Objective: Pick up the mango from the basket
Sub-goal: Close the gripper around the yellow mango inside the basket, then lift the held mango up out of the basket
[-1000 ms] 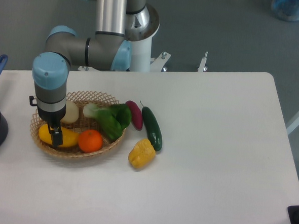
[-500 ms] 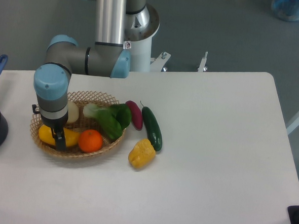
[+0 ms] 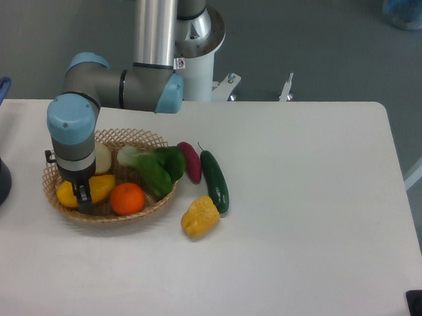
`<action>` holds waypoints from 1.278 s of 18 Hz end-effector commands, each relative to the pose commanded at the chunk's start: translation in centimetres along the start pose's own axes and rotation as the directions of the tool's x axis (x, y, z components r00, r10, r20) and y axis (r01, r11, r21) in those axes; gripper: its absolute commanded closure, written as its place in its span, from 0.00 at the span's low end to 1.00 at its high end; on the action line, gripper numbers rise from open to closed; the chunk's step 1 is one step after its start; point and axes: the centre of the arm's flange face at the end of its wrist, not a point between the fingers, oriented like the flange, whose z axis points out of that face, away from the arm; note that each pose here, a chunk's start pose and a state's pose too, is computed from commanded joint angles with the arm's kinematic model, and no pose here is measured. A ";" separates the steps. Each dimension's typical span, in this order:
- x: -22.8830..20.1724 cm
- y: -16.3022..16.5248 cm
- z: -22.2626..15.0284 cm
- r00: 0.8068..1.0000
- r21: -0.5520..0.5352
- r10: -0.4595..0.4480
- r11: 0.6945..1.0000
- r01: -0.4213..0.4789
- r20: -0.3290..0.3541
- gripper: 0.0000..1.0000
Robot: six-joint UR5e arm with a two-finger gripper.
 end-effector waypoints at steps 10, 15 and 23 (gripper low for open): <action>0.0 1.0 -3.7 0.994 0.053 -0.106 0.993 0.104 0.032 0.60; -2.0 3.0 -9.8 0.980 0.134 -0.164 0.980 0.148 0.116 0.60; -7.9 13.7 -19.2 0.876 0.213 -0.404 0.910 0.356 0.264 0.60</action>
